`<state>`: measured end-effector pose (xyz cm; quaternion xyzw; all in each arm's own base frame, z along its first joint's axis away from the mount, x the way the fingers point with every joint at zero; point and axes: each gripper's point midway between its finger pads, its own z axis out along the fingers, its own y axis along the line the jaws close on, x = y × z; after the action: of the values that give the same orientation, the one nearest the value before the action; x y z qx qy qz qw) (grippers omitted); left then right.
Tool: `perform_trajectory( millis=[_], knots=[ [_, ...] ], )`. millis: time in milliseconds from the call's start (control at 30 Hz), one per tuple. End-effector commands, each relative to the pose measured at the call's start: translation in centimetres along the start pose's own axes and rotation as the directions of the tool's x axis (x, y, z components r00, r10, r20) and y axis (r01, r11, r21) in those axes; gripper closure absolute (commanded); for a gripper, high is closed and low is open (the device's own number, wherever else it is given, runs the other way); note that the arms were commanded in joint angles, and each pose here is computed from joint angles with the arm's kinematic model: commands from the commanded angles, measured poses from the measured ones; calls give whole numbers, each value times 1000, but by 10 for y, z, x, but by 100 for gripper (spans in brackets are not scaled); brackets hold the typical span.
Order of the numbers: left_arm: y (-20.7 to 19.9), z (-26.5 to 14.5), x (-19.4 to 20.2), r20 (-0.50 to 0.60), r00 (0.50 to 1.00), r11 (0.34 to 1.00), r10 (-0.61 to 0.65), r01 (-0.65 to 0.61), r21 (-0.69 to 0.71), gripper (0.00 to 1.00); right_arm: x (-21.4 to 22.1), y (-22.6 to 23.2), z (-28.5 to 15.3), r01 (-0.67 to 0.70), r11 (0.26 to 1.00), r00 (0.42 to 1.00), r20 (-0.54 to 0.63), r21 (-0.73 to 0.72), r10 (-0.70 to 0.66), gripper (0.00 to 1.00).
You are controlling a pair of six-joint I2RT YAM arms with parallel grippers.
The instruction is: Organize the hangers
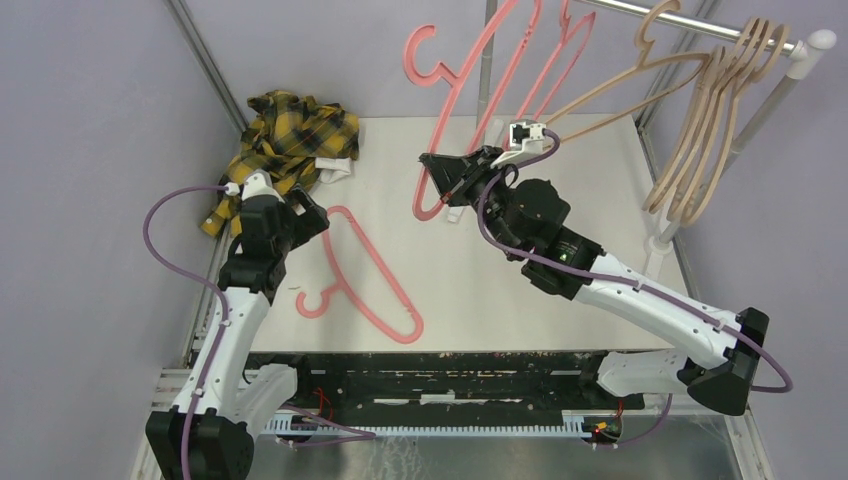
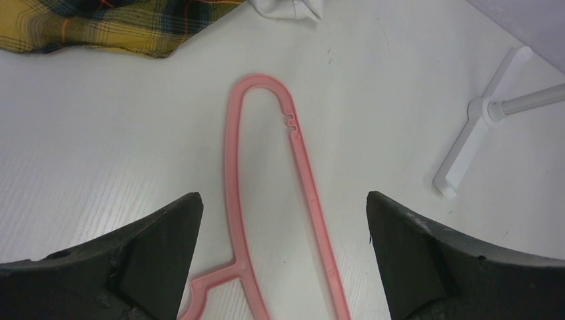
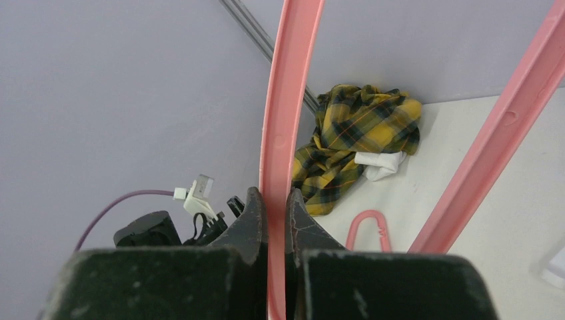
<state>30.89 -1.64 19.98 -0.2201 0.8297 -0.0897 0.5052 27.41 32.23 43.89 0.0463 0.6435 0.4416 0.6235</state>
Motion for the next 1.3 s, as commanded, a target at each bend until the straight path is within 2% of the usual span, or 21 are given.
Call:
perform_trajectory(
  millis=[0, 133, 233, 333, 467, 733, 967, 1133, 1267],
  knots=[
    [-3, 1, -6, 19, 999, 999, 42, -42, 28, 1, -9, 6, 4, -162, 986, 983, 87, -32, 164, 99],
    [-1, 4, 1, 1, 999, 998, 52, -52, 28, 1, 0, 13, 11, -196, 979, 978, 59, -54, 199, 99],
    [-2, 5, 3, -6, 998, 998, 55, -55, 33, 1, -3, 9, 15, -192, 981, 977, 86, -34, 195, 99],
    [-3, 5, 3, -8, 998, 998, 56, -56, 41, 1, -16, -5, 18, -187, 982, 973, 141, 13, 183, 99],
    [-3, 7, 5, -15, 998, 997, 58, -57, 42, 1, -33, -31, 32, -247, 968, 955, 181, 40, 236, 99],
    [-2, 8, 7, -18, 998, 997, 61, -61, 40, 1, -66, -59, 75, -303, 953, 942, 152, -1, 300, 99],
    [-2, 10, 9, -22, 998, 997, 66, -65, 38, 1, -93, -80, 93, -355, 934, 920, 164, -31, 355, 100],
    [-1, 11, 10, -27, 997, 997, 69, -68, 36, 1, -115, -107, 100, -435, 899, 873, 218, -52, 436, 100],
    [0, 11, 11, -30, 997, 997, 70, -69, 33, 1, -132, -130, 98, -513, 855, 812, 279, -79, 513, 99]
  ],
)
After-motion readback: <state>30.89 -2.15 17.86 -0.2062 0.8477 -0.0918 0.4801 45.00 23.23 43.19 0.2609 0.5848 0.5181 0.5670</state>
